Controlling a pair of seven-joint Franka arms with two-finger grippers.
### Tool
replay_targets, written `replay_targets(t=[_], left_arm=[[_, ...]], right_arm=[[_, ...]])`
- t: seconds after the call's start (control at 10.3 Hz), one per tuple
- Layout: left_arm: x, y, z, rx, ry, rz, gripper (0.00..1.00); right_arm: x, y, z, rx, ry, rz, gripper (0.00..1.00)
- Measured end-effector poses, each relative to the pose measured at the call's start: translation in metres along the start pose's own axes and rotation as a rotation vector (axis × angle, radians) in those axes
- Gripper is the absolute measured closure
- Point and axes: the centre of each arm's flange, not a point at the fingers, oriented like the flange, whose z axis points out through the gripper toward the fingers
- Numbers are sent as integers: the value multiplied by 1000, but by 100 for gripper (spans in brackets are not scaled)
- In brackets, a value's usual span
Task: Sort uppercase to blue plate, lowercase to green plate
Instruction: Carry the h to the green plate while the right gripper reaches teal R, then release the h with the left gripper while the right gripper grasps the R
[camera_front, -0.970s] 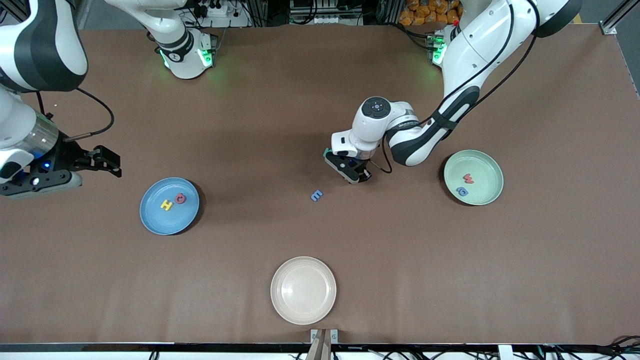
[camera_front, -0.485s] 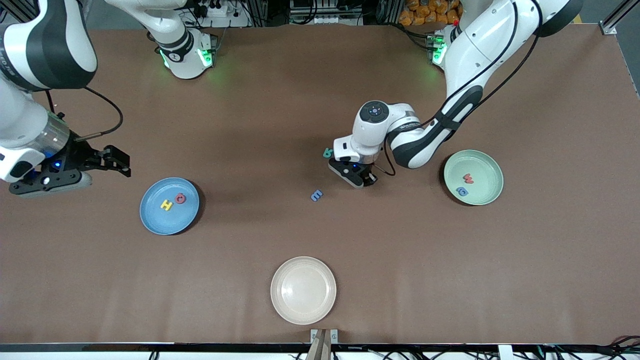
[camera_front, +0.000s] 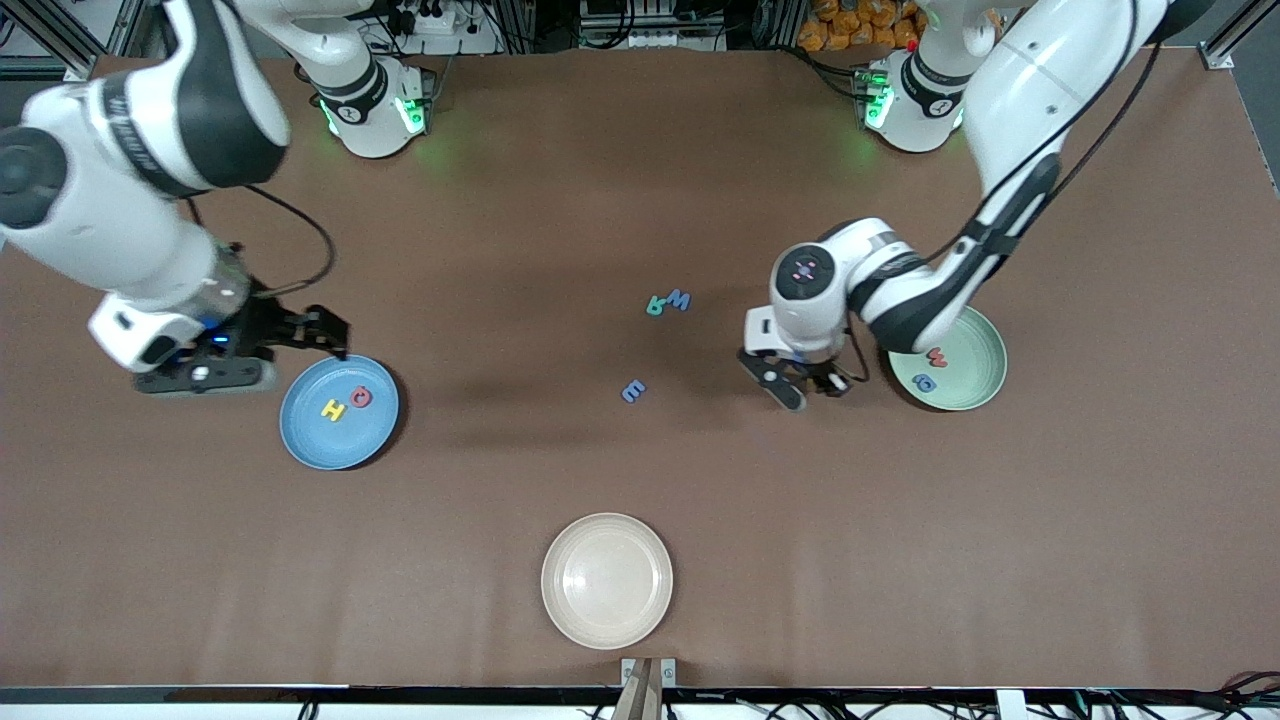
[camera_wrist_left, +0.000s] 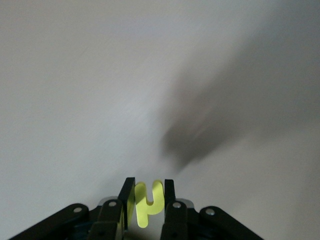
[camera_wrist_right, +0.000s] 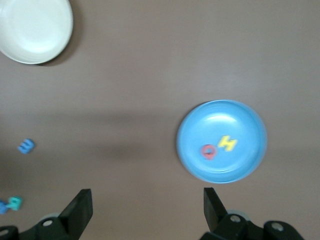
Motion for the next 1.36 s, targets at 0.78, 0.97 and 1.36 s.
replay_targets(t=[0.78,0.97,1.36], left_arm=[[-134,-87,55,-160,-41,-55,72],[-135,-87,57,-184,-27,-80,62],[-131,-94,47,-294,35,-202,31]], right_arm=[[-61,-187,116,-29,-137,232,1],[-80,-227,143,-42,-113,311,1],[-137,-305,208,-63,-101,367,1]])
